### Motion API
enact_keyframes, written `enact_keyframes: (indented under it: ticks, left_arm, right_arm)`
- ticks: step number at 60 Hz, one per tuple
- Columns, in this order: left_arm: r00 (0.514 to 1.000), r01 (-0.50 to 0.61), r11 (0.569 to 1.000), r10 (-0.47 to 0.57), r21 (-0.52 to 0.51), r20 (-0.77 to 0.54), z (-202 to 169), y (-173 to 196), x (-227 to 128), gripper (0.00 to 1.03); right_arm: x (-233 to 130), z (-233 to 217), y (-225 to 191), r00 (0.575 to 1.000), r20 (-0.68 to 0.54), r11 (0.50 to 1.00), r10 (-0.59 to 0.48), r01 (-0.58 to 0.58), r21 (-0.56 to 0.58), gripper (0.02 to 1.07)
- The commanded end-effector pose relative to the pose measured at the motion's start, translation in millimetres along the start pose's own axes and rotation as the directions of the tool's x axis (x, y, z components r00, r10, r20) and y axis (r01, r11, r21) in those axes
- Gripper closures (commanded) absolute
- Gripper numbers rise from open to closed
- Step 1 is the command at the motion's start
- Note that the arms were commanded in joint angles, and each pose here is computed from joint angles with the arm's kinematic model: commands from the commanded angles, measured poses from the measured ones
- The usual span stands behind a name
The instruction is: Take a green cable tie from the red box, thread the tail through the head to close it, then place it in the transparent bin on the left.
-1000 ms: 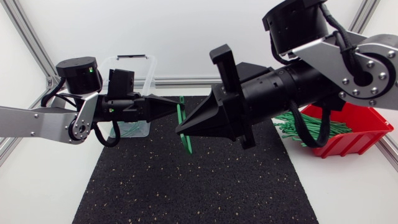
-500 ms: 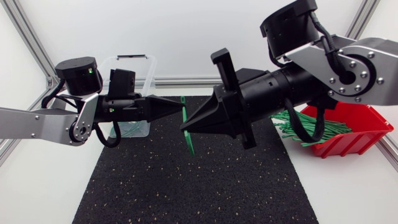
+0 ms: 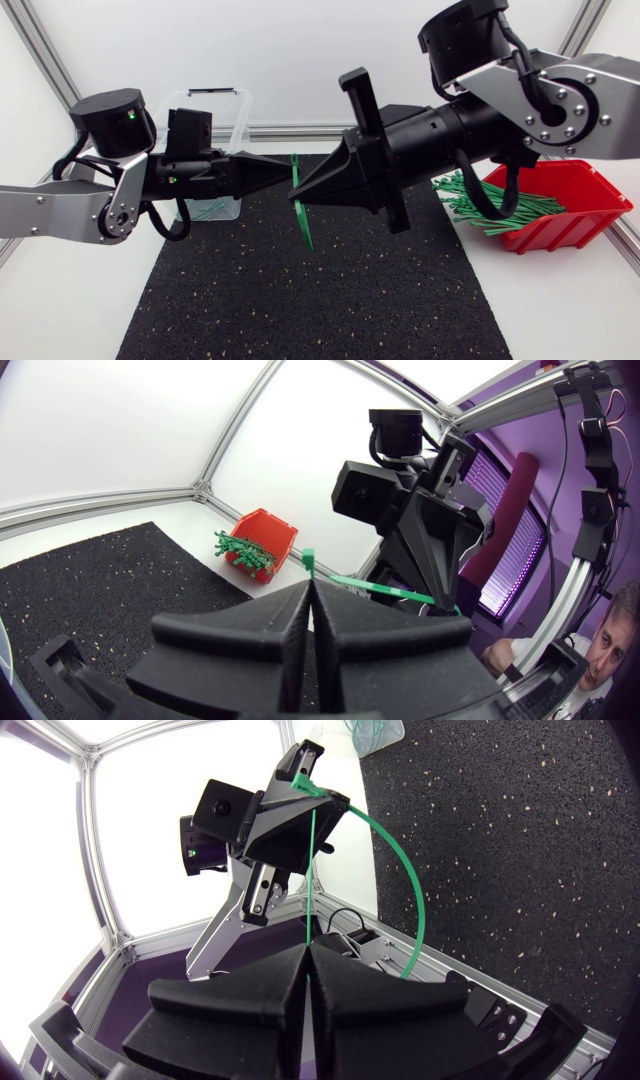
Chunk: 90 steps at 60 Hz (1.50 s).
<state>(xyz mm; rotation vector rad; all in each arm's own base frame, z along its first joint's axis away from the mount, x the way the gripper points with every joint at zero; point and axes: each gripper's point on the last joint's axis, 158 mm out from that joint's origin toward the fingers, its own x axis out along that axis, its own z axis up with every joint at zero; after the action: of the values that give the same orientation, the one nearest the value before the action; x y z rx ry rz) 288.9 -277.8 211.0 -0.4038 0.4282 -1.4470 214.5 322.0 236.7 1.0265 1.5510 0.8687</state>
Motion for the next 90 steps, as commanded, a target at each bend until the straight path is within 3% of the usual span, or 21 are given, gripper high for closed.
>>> enact_keyframes:
  ticks: [1,90]
  left_arm:
    - [1.0,0.011,1.0,-0.011,-0.011,0.002,-3,-11,0,1.0]
    - [0.999,-0.015,1.0,0.015,0.008,0.035,1,-30,0,1.0]
  right_arm:
    - [-3,0,10,1.0,0.001,1.0,0.021,-0.021,0.013,1.01]
    - [-12,-24,28,0.998,-0.027,0.998,0.051,-0.051,-0.026,1.01]
